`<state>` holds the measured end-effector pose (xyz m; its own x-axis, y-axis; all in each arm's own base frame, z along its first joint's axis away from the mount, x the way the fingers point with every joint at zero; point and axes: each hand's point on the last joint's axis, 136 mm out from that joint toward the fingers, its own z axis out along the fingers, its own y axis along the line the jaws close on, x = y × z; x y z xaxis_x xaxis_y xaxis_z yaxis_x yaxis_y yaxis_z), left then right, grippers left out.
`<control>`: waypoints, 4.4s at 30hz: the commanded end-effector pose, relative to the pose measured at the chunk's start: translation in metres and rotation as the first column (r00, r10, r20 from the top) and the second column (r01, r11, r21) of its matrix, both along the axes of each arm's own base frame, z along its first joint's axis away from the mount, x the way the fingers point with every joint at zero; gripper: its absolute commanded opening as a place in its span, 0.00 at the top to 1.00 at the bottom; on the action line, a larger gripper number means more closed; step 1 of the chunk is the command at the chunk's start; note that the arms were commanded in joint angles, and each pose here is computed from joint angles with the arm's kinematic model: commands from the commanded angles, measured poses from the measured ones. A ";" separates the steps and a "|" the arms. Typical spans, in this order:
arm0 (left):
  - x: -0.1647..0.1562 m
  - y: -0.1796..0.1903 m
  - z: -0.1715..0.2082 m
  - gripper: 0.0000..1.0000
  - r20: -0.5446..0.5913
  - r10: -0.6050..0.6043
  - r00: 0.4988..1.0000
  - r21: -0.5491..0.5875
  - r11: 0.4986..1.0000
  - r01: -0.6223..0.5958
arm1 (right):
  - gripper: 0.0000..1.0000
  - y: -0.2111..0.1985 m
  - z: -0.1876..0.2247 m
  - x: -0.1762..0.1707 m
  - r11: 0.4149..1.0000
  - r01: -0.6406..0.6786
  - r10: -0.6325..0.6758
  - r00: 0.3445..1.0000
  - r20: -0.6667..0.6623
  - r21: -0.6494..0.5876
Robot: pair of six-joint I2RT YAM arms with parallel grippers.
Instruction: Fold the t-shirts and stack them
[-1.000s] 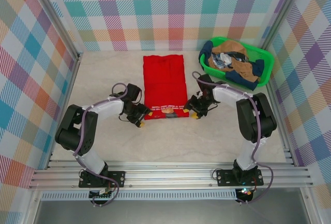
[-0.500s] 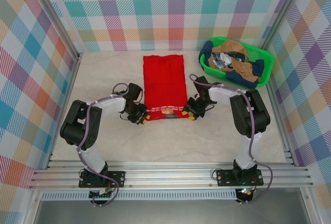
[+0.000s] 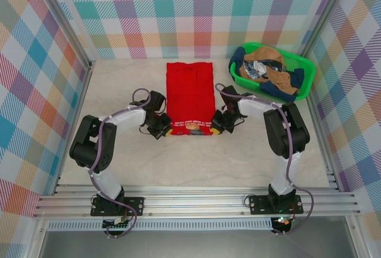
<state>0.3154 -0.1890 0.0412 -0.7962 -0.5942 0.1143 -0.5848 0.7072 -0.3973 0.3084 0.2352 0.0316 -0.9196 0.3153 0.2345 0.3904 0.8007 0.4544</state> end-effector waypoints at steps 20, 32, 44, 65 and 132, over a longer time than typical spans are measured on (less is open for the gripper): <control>-0.218 -0.022 0.102 1.00 -0.017 -0.485 0.874 -0.217 0.855 0.471 | 1.00 -0.023 0.116 -0.211 0.954 -0.244 0.274 0.946 -0.176 0.174; -0.160 -0.028 0.173 1.00 0.266 -0.316 0.910 -0.179 0.912 0.369 | 1.00 -0.026 0.167 -0.165 0.977 -0.184 0.190 0.980 -0.051 0.105; -0.086 -0.022 0.173 1.00 0.243 -0.189 0.951 -0.106 0.970 0.220 | 1.00 -0.026 0.164 -0.091 0.994 -0.075 0.077 0.997 -0.019 0.083; 0.029 -0.018 0.150 1.00 0.225 -0.130 0.966 -0.016 0.990 0.137 | 1.00 -0.017 0.138 0.032 0.994 -0.007 0.004 1.000 0.019 0.111; 0.058 0.015 0.016 0.53 0.028 -0.314 0.949 0.373 0.884 0.282 | 0.47 -0.040 0.160 0.029 0.996 -0.070 0.038 0.885 0.464 0.052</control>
<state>0.3780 -0.1802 0.0440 -0.9303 -0.3508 -0.1069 -0.3368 0.9327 -0.1294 0.3439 0.1949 0.1878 -0.9423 0.2554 -0.2162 0.0762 0.7929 0.6045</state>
